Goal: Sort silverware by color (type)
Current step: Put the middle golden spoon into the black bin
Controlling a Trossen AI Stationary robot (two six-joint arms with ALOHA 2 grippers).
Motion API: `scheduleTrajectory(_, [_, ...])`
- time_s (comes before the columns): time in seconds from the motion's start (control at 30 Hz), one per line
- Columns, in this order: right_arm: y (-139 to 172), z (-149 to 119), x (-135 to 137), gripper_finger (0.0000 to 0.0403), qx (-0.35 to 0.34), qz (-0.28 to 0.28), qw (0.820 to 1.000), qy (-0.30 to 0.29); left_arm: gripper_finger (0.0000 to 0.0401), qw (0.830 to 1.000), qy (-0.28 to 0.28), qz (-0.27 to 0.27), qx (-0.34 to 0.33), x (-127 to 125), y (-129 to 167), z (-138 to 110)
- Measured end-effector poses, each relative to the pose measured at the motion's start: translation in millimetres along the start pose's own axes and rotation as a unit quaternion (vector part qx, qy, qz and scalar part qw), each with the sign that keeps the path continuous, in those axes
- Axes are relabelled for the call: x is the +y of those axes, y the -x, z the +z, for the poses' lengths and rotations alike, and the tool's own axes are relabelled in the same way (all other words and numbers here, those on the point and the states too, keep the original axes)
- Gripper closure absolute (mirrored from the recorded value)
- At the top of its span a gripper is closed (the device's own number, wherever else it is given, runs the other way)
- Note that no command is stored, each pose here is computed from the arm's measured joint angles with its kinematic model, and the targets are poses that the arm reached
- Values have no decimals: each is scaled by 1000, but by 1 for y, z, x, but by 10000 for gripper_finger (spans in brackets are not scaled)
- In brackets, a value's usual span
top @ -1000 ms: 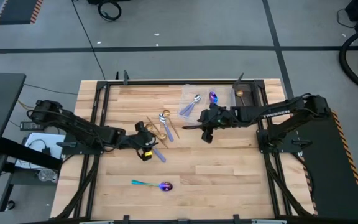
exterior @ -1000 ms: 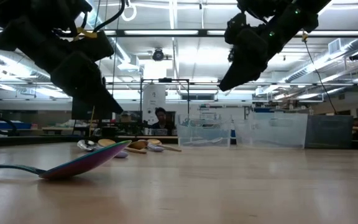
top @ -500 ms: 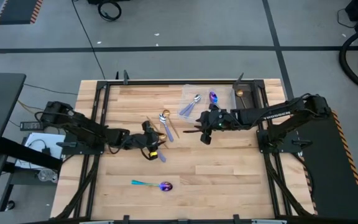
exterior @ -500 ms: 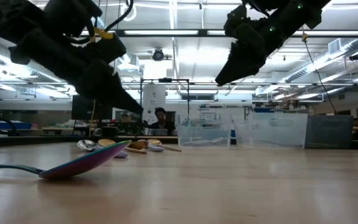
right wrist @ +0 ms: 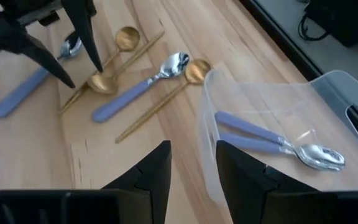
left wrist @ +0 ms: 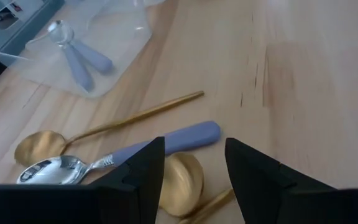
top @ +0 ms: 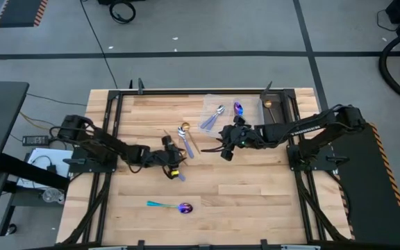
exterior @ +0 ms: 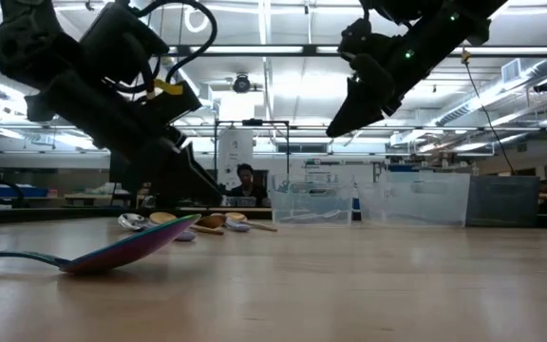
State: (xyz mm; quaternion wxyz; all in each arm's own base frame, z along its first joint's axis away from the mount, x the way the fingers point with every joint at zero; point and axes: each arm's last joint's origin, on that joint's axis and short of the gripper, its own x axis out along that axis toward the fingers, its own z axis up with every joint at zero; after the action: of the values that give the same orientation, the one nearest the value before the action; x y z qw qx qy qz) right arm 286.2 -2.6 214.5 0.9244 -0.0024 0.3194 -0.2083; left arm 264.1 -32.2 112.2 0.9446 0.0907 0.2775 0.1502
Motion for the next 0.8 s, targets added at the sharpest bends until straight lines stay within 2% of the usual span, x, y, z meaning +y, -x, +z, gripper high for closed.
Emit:
scheduleTrajectory(0.27, [-3, 0, 2, 267, -2, 8, 1000, -1, 225, 998, -51, 0, 20, -8, -15, 2])
scheduleTrajectory(0.6, [-1, 0, 5, 267, -3, 18, 1000, 2, 227, 995, -60, 11, 73, -9, -18, -5])
scheduleTrajectory(0.8, [-1, 0, 5, 267, -4, 19, 1000, 3, 263, 995, -63, 11, 80, -9, -18, -7])
